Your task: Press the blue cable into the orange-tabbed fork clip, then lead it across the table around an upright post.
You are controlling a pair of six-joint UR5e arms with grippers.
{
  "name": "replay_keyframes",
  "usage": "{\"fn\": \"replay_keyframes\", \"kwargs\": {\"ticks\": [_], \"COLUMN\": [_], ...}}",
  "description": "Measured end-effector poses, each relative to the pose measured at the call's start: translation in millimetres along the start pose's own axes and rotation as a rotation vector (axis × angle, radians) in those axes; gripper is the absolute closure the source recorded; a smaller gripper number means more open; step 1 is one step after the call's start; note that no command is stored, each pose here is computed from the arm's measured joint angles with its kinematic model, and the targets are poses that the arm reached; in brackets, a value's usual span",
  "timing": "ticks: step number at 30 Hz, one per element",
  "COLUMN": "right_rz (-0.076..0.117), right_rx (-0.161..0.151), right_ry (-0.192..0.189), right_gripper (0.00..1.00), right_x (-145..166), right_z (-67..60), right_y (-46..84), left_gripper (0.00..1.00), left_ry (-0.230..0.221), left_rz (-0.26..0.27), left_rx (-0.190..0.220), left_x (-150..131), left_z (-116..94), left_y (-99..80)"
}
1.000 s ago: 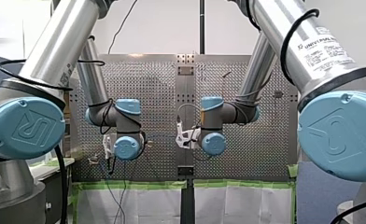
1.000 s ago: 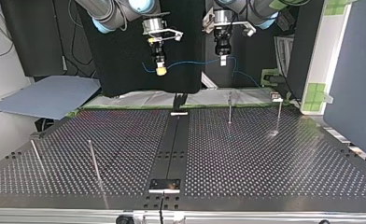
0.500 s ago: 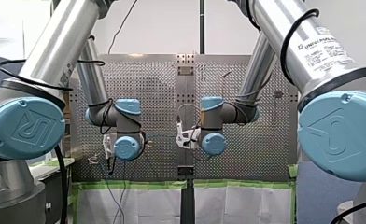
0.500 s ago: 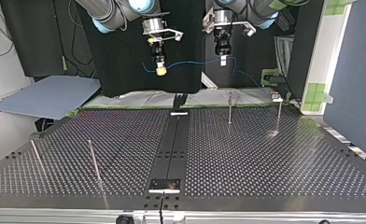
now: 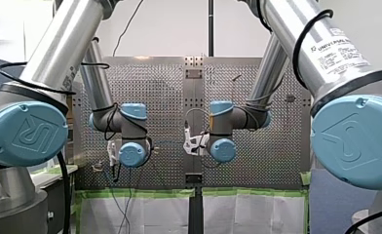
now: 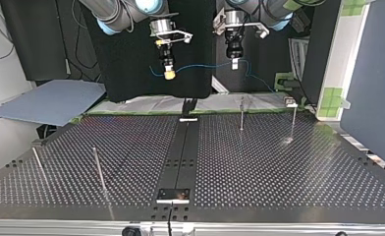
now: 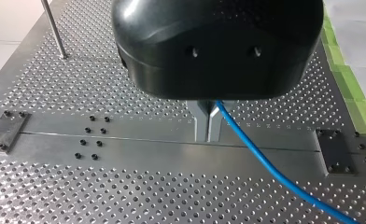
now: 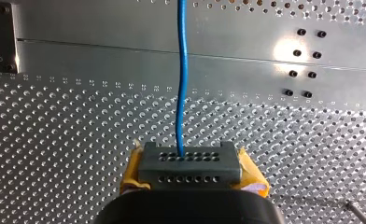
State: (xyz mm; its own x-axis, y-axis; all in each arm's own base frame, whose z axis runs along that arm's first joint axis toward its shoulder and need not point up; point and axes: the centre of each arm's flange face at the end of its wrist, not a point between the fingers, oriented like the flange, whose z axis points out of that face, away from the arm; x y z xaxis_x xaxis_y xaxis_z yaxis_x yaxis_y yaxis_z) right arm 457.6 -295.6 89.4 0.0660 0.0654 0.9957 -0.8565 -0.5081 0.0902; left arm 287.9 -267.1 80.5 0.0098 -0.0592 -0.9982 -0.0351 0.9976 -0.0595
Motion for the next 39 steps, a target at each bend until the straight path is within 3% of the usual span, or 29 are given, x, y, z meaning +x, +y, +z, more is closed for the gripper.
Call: {"fn": "replay_keyframes", "kwargs": {"ticks": [4,10,16,26,32,39], "right_rz": [-0.006,-0.034,-0.05,-0.055,-0.055,-0.055], "right_rx": [-0.014,-0.021,-0.016,-0.015,-0.015,-0.015], "right_ry": [-0.016,-0.115,-0.176,-0.192,-0.192,-0.192], "right_gripper": [1.0,1.0,1.0,1.0,1.0,1.0], "right_x": [-5,-39,-66,-75,-75,-75], "right_z": [1.8,-6.4,-14.2,-16.6,-16.7,-16.7], "right_y": [3.7,7.1,6.7,6.6,6.6,6.6], "left_gripper": [1.0,1.0,1.0,1.0,1.0,1.0], "left_ry": [-0.001,-0.001,-0.001,0.003,0.041,0.051], "left_rz": [0.001,0.002,0.002,0.008,0.079,0.131], "left_rx": [0.0,0.0,0.0,0.008,0.075,0.095], "left_x": [0,0,0,0,-5,-21], "left_z": [0,0,0,-3,-33,-44], "left_y": [0.0,0.0,0.0,-0.4,-2.6,-2.4]}}
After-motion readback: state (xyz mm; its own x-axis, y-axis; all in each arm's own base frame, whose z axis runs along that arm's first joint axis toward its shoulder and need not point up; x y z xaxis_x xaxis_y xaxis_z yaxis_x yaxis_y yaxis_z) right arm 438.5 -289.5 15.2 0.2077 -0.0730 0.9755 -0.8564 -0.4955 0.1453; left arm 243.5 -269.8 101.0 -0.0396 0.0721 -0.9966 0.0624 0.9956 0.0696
